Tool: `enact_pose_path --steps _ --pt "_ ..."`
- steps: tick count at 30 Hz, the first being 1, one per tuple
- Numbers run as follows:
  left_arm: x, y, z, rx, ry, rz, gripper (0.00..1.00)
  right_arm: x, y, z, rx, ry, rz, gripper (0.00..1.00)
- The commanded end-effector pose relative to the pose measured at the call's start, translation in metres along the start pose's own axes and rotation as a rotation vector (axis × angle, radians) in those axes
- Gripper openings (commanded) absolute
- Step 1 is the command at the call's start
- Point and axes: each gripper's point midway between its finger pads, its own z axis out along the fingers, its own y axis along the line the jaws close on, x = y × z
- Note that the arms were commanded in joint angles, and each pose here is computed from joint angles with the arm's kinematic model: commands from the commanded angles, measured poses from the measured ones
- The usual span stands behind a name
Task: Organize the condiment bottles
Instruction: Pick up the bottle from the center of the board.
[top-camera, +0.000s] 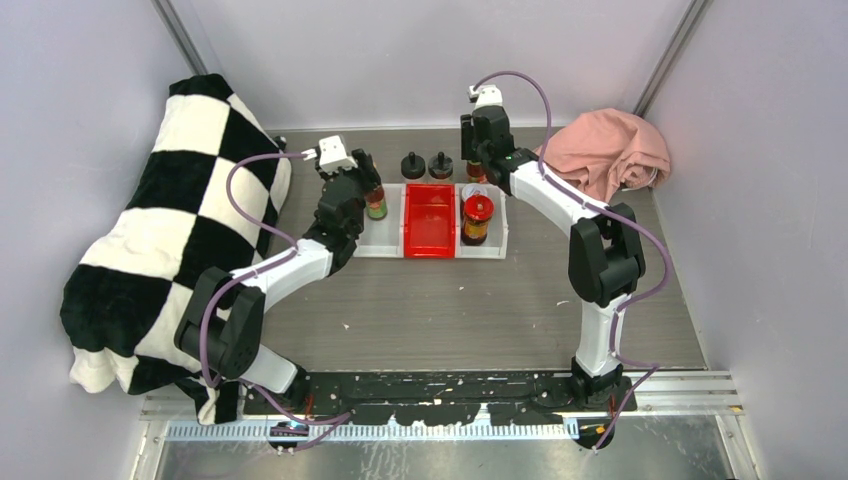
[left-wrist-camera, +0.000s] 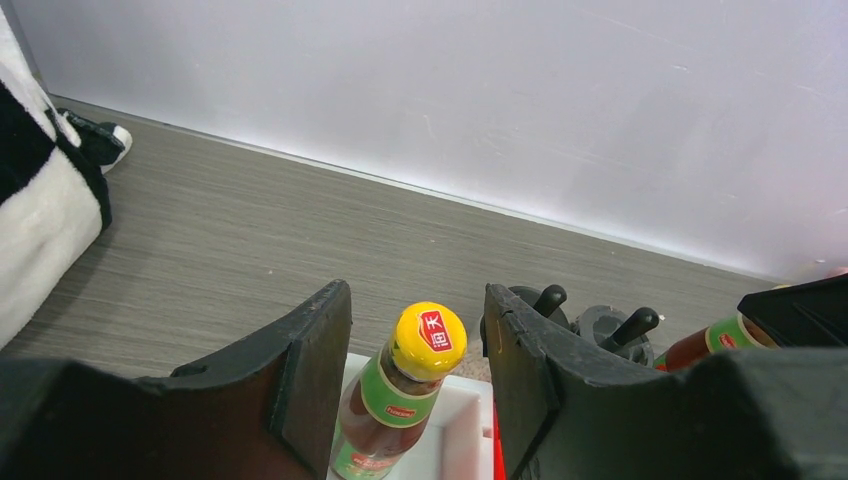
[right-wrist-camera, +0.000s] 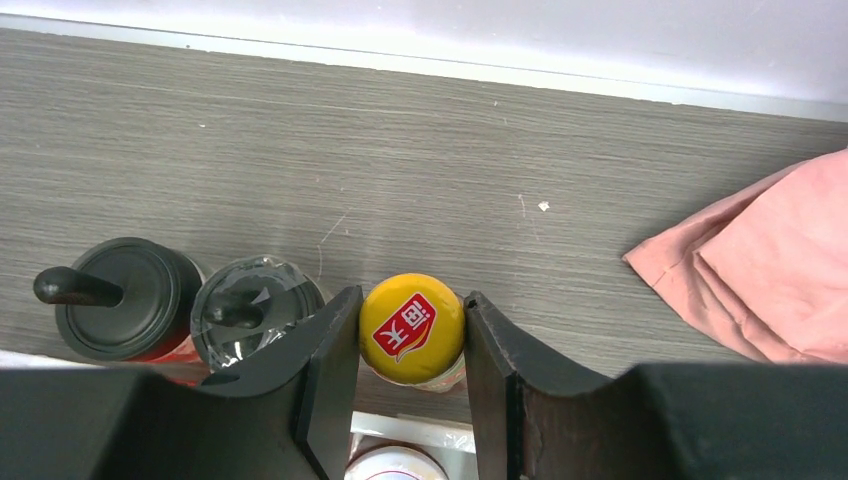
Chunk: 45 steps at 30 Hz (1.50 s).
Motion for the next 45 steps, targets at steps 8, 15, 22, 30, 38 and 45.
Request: enact_pose_path --steps 8,15,22,30,38,45 --pt "-0.028 -0.001 -0.003 -0.008 -0.08 -0.055 0.52 -0.1 -0.008 -0.027 0.022 -0.211 0.023 0.01" --pt "-0.026 -0.002 -0.003 -0.007 -0.076 -0.053 0.52 -0.112 -0.007 -0.031 0.016 -0.232 0.03 0.01" --pt "-0.026 -0.002 -0.001 -0.008 -0.075 -0.052 0.51 -0.133 -0.006 -0.041 0.003 -0.262 0.036 0.01" --pt "-0.042 -0.006 0.0 -0.004 -0.097 -0.046 0.5 -0.16 -0.004 -0.061 -0.029 -0.3 0.056 0.01" --pt "-0.064 -0.01 -0.004 0.008 -0.122 -0.051 0.5 -0.184 0.002 -0.096 -0.077 -0.346 0.078 0.01" --pt "-0.079 -0.012 -0.009 0.017 -0.133 -0.049 0.49 -0.205 0.004 -0.128 -0.107 -0.399 0.088 0.01"
